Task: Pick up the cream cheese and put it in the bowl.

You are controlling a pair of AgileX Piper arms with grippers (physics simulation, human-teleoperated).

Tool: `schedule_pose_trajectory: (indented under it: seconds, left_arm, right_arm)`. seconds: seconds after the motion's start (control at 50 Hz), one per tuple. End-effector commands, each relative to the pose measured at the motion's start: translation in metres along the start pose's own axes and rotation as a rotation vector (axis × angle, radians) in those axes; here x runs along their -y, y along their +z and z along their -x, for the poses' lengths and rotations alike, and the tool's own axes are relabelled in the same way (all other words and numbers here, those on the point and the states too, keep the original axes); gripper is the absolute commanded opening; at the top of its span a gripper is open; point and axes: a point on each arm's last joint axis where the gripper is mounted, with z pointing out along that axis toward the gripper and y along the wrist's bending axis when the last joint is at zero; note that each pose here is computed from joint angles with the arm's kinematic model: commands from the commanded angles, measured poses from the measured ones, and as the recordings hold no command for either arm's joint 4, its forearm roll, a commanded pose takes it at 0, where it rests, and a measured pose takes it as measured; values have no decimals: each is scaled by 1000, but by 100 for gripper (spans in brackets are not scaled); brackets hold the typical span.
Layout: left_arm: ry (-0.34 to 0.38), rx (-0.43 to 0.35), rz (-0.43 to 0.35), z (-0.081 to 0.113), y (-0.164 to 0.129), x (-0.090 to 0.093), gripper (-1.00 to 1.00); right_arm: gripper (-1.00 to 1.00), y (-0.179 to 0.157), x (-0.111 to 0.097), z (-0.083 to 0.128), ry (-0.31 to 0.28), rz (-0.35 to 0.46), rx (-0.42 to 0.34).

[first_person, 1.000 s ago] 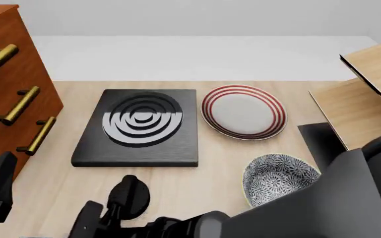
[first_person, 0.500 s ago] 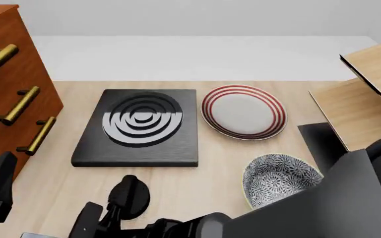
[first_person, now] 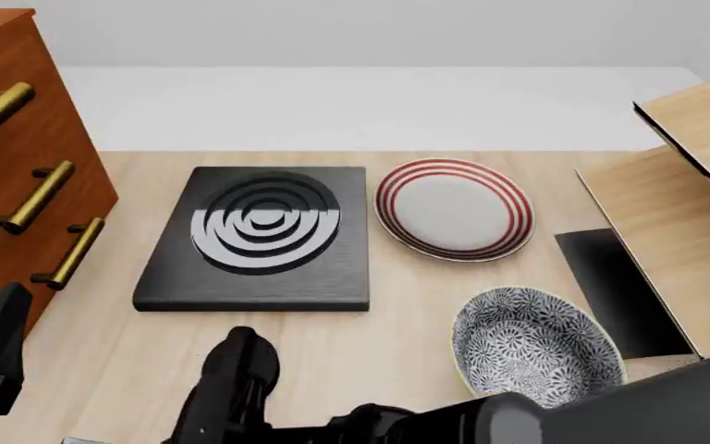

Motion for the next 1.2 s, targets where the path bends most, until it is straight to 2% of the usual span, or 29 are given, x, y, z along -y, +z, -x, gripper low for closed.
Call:
schedule_pose_trajectory:
  seconds: [0.02,0.44,0.5,0.8,0.94,1.0,1.02,1.2]
  left_arm:
    - [0,0,0,0,0,0,100]
    - [0,0,0,0,0,0,100]
    - [0,0,0,0,0,0,100]
    - [0,0,0,0,0,0,100]
    - [0,0,0,0,0,0,100]
    - [0,0,0,0,0,0,100]
    - [0,0,0,0,0,0,100]
    - [0,0,0,0,0,0,100]
  right_arm:
    - [-100,-31,5,2,7,-13,16]
    - [-100,-89,29,1,15,-88,20]
    - [-100,-106,37,3,23,-115,28]
    - [-100,-144,59,-4,41,-201,-14]
    - [-100,-165,68,-5,61,-241,-34]
    - [-100,-175,71,-4,76,-258,-43]
    - [-100,-184,74,-4,96,-275,-46]
    - [-100,-213,85,-8,133,-343,-88]
